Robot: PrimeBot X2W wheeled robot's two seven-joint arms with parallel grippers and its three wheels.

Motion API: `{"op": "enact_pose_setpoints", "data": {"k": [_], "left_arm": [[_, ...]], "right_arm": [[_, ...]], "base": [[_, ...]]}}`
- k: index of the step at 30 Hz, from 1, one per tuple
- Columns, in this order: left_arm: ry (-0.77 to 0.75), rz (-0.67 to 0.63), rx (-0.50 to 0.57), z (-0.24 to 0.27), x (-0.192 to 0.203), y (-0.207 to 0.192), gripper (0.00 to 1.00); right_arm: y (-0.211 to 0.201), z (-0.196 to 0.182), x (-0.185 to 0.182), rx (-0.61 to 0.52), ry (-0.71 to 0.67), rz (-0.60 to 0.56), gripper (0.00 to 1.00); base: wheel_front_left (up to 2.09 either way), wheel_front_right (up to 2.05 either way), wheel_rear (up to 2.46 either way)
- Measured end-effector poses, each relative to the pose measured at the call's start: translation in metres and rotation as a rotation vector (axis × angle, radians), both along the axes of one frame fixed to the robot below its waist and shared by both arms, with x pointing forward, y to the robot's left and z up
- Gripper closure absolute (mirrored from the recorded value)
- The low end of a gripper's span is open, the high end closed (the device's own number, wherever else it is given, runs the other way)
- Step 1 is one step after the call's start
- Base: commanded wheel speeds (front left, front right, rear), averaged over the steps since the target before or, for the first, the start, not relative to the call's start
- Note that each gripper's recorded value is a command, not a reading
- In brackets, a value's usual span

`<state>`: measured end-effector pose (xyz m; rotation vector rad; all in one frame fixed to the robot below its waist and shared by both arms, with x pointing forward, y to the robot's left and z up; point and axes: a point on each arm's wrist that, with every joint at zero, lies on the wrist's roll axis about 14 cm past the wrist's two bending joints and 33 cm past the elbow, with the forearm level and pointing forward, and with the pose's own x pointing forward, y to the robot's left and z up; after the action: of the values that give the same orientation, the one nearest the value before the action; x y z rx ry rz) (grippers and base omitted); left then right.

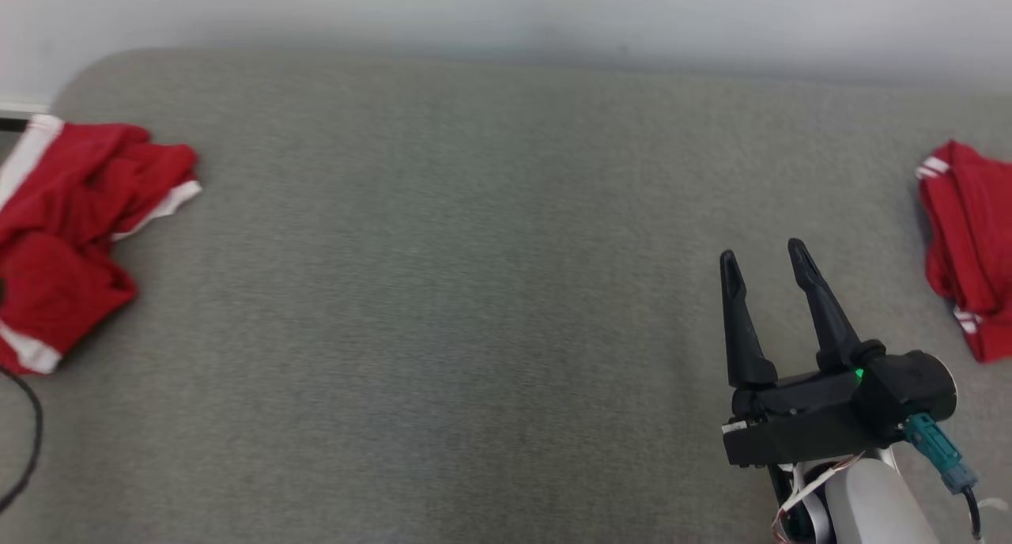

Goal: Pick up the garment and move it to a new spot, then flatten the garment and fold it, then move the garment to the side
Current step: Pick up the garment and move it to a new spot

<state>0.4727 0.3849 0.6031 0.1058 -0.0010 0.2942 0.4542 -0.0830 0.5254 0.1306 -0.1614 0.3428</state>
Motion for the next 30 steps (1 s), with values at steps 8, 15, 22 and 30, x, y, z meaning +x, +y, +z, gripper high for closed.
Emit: {"op": "enact_pose_setpoints", "data": {"k": [8,15,22,30], "left_arm": [[0.285,-0.010,-0.075,-0.086,0.054,-0.004,0.00],[0.553,0.039,-0.129,-0.170,0.057,-0.003,0.00],[0.764,0.142,-0.248,-0.233,0.029,-0.003,0.00],[0.733,0.123,-0.243,-0.236,0.019,-0.010,1.00]], "right_arm": [[-0.041,-0.024,0.006,-0.022,0.053,-0.106,0.00],[-0.074,-0.046,0.002,-0.063,0.111,-0.182,0.00],[-0.086,-0.060,-0.001,-0.092,0.147,-0.206,0.00],[-0.088,-0.061,-0.006,-0.100,0.155,-0.205,0.00]], "base": [[0.00,0.00,0.00],[0.00,0.00,0.00],[0.00,0.00,0.00],[0.00,0.00,0.00]]}}
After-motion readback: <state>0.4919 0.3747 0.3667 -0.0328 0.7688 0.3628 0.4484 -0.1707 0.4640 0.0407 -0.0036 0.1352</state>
